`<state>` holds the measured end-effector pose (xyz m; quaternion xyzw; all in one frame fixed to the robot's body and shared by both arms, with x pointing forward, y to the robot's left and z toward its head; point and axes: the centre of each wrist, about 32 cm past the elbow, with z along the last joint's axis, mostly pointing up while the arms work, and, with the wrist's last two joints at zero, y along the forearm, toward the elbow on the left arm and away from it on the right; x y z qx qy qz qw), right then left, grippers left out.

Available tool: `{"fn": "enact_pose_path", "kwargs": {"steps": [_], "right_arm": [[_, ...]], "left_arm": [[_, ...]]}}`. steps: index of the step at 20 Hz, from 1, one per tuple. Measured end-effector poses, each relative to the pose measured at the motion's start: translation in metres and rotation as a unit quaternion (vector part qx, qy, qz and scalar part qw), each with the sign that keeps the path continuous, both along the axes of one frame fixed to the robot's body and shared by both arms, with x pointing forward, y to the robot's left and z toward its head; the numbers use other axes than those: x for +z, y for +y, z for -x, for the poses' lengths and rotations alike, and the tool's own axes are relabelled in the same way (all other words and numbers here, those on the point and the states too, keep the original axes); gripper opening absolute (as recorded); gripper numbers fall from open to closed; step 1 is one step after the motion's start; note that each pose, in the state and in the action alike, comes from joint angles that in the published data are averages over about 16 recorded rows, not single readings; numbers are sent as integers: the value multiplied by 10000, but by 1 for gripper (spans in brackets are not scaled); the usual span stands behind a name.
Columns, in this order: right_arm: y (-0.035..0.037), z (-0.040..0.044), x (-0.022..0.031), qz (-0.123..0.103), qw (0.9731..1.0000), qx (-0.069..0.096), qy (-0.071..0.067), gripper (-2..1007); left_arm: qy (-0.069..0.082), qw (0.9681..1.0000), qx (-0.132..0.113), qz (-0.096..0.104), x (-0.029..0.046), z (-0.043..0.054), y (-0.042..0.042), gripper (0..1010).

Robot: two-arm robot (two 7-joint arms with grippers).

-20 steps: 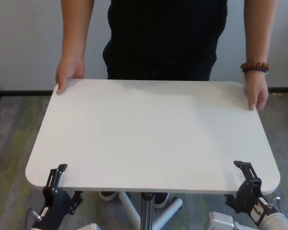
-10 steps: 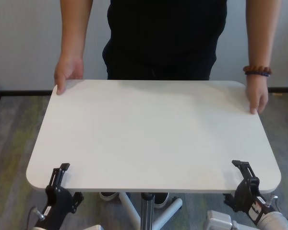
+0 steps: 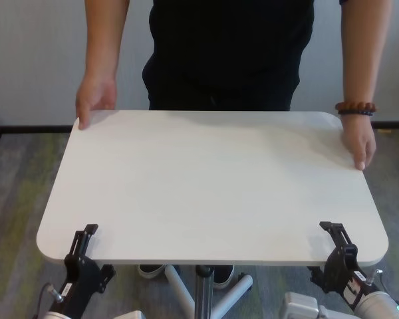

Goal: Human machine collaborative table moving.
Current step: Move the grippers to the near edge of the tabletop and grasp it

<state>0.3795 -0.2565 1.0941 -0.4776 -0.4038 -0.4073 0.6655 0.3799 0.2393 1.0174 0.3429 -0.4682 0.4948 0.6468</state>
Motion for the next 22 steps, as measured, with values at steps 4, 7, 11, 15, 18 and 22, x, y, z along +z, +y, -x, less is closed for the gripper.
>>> {"fn": "enact_pose_path", "kwargs": {"steps": [4,7,11,15,18,22], "right_arm": [[11,-21,-5,86,10000,16,-4,1000],[21,-38,-9,156,9999,28,-14,1000],[37,-57,-17,264,9996,39,-36,1000],[59,-72,-30,402,9992,39,-77,1000],[80,-79,-45,522,9986,45,-121,1000],[115,-81,-75,687,9974,55,-205,1000]], "left_arm": [[-8,10000,1,-23,-1,-5,2,1001],[-7,10000,3,-19,0,-4,3,1001],[-6,10000,7,-9,2,-1,3,1001],[-5,10000,10,-1,4,1,3,1001],[-4,10000,13,3,5,2,3,1001],[-3,10000,15,7,6,4,3,1001]]}}
